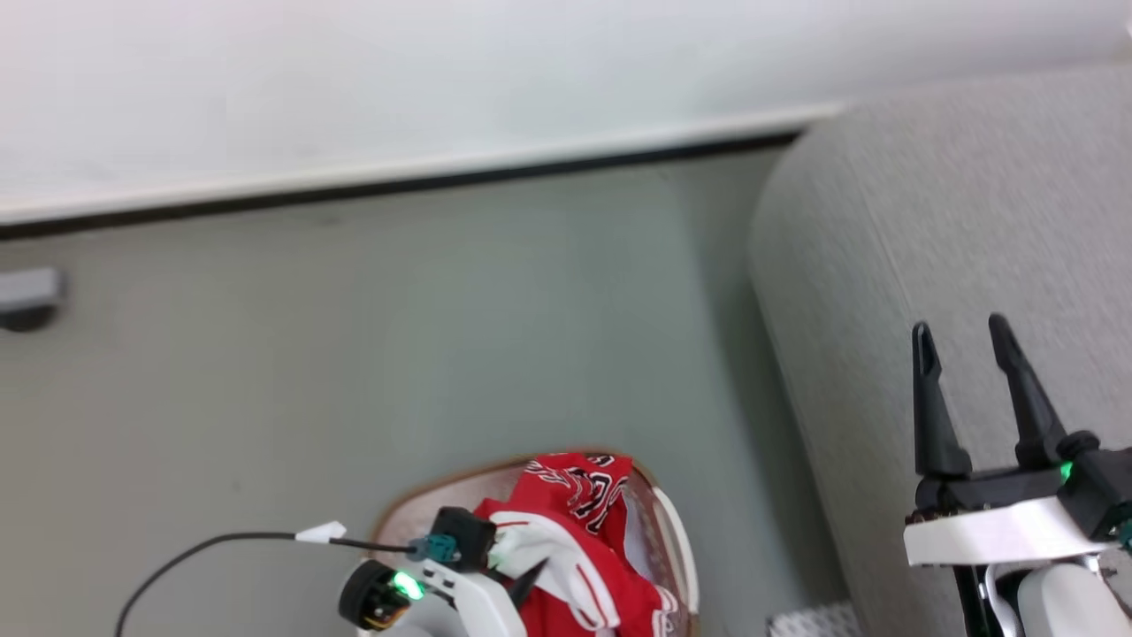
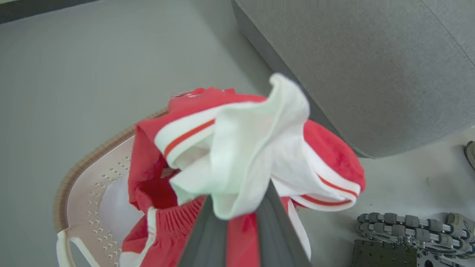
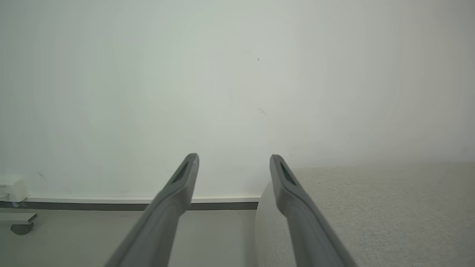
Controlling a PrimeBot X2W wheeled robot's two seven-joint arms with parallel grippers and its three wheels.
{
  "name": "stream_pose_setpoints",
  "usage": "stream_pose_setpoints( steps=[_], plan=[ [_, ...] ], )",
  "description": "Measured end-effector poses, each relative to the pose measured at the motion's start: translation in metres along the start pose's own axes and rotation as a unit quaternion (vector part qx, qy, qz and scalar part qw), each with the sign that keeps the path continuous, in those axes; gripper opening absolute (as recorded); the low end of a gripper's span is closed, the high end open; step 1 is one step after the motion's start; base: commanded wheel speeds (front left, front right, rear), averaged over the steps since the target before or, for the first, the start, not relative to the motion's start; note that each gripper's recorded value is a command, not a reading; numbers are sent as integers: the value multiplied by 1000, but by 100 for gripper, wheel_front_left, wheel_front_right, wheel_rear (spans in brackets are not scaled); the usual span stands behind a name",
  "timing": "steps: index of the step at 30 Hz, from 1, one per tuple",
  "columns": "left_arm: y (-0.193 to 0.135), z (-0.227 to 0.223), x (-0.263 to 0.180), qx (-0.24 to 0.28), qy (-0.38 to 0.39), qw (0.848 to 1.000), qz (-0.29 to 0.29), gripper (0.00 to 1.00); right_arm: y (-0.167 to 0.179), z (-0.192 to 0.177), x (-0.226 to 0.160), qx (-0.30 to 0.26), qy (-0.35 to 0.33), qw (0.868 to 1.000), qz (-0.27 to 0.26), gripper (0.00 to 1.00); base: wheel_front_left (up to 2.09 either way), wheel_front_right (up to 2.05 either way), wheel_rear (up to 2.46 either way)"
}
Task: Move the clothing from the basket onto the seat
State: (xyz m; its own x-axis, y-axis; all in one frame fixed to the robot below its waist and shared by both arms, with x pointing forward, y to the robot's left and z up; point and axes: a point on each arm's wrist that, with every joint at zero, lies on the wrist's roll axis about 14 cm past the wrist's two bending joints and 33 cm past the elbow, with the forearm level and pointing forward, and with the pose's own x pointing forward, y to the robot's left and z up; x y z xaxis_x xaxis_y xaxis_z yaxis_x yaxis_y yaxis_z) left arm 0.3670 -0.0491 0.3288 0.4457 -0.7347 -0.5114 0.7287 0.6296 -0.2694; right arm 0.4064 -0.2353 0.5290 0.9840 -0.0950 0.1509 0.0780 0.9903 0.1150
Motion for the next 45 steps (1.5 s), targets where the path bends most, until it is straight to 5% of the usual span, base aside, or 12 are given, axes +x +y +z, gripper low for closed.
stream_pose_setpoints(
  steps=[14, 31, 36, 45],
  plan=[
    [-3, 107, -64, 22, -180, 982, 50, 0, 50, 24, -12, 30, -31, 997, 68, 100, 0, 0, 0],
    [-4, 246, -152, 109, -388, 911, 91, 0, 101, 22, -20, 56, -23, 989, 138, 100, 0, 0, 0],
    [-5, 266, -169, 114, -421, 895, 97, 0, 112, 17, -25, 60, -14, 986, 154, 100, 0, 0, 0],
    [-8, 262, -172, 114, -425, 893, 96, 0, 133, 10, -31, 61, -1, 981, 185, 100, 0, 0, 0]
  ],
)
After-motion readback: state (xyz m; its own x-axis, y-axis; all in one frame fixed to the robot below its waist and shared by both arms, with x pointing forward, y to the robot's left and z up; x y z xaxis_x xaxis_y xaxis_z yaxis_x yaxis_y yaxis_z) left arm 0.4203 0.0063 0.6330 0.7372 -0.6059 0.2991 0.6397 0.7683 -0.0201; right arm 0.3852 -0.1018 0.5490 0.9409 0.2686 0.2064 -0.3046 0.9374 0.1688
